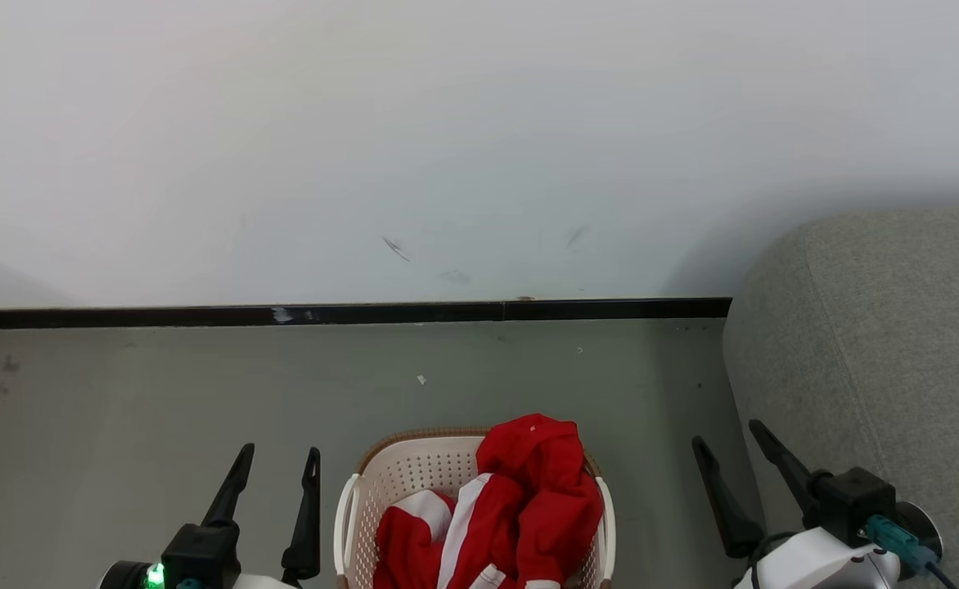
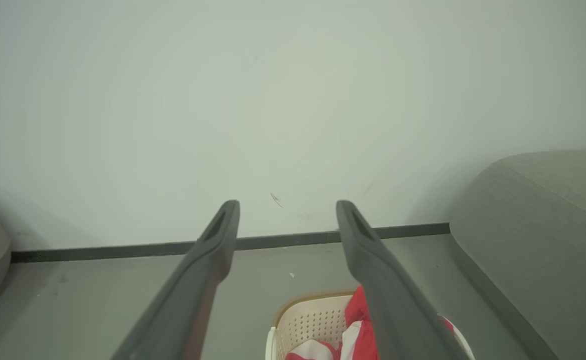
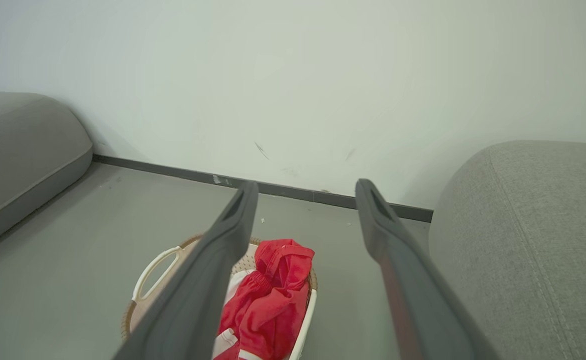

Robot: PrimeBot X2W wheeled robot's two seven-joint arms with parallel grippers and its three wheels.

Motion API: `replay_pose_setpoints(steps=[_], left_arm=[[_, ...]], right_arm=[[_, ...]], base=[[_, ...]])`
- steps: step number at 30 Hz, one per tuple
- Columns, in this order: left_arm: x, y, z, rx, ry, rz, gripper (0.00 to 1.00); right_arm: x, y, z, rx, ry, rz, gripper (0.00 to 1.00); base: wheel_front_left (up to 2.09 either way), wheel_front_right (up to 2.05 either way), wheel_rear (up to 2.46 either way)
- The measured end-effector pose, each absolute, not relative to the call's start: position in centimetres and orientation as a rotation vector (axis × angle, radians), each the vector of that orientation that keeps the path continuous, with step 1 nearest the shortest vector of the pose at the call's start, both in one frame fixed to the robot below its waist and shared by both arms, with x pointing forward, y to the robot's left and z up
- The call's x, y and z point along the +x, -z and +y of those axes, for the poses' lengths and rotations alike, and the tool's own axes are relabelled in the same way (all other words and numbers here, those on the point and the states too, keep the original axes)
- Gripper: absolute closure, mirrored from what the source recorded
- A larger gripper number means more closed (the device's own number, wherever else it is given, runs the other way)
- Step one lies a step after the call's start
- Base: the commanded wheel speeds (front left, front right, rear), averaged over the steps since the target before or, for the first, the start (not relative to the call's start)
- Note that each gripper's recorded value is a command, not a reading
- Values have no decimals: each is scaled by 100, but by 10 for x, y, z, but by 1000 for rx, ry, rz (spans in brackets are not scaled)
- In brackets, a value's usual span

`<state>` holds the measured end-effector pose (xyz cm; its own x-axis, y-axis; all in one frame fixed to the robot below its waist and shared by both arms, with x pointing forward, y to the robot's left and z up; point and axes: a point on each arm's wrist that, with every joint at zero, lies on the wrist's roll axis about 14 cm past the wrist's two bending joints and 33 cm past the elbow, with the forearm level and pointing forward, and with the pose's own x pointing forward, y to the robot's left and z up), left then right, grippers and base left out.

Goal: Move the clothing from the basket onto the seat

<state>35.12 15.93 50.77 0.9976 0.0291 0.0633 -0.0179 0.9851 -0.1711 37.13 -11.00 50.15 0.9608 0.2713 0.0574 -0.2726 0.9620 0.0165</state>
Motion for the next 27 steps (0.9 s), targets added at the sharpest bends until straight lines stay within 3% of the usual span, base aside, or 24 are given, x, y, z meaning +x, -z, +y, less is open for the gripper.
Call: replay_pose_setpoints(steps=[27], left_arm=[[351,-492,170,-165,-68,-23,0]], right_arm=[[371,-497,-117,37,-251,-43,0]], base=[[0,0,0]])
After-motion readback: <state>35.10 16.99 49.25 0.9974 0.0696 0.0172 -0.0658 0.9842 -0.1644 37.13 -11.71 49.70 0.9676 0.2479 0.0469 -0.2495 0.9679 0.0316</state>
